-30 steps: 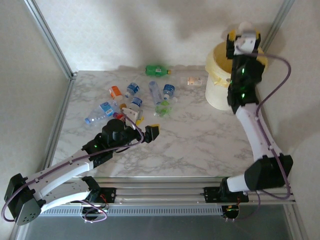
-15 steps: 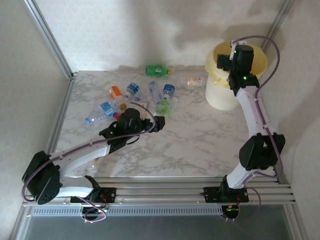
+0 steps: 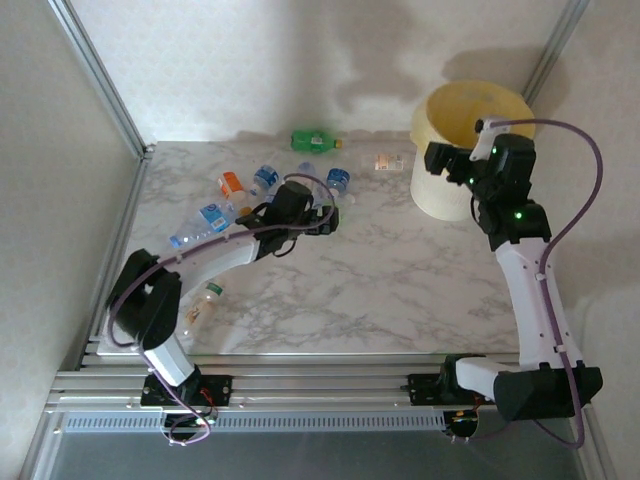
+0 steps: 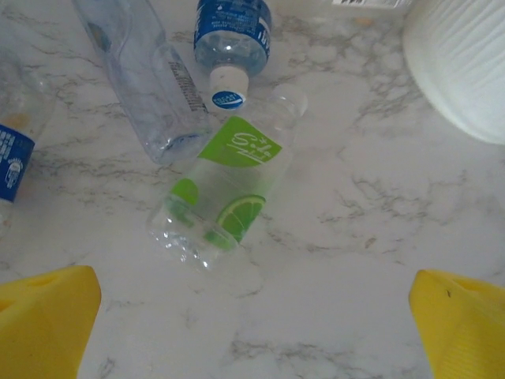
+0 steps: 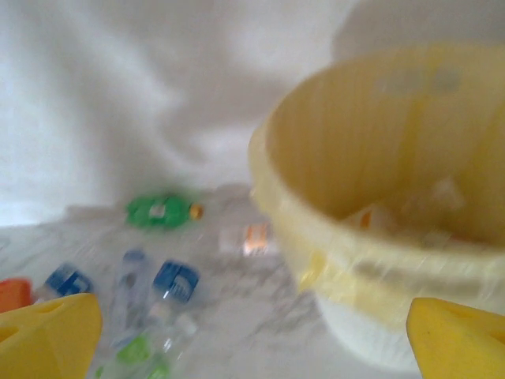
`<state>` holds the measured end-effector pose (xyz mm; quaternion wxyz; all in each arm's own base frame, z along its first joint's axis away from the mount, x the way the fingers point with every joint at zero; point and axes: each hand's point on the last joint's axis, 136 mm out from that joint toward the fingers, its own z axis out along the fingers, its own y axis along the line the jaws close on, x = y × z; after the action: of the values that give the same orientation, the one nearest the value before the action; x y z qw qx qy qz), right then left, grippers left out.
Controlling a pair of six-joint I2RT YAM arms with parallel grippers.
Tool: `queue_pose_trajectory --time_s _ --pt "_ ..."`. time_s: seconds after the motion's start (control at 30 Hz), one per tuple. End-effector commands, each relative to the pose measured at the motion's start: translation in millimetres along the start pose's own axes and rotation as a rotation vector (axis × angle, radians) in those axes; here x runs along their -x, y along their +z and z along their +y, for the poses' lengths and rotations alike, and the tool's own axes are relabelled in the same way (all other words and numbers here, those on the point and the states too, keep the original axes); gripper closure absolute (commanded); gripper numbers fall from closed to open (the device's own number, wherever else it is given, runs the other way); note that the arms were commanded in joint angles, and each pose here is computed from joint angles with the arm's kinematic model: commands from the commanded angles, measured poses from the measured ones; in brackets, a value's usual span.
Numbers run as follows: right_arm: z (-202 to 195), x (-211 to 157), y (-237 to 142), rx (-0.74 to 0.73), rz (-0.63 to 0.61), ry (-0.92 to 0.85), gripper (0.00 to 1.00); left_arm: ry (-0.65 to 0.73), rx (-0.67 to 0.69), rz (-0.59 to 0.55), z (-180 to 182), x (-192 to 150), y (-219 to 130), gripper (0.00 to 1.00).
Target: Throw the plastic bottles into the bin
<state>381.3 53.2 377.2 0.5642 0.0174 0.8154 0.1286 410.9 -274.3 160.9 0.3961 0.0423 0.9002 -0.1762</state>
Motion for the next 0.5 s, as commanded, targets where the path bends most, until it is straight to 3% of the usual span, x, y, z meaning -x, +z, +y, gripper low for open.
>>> queue_pose_trajectory --time_s 0.0,0.3,0.47 --pt "19.1 -42.9 -7.8 0.098 0.134 0.094 0.01 0.078 0.039 0.094 12.2 -2.1 18.2 0.02" --pt "20.2 -92.2 -27.3 0.097 0.202 0.118 0.01 0.189 0.047 0.347 29.0 -37.8 70.7 0.03" --pt "19.4 -104.4 -31.4 0.094 0.224 0.128 0.01 0.219 0.045 0.395 28.9 -40.4 91.8 0.04"
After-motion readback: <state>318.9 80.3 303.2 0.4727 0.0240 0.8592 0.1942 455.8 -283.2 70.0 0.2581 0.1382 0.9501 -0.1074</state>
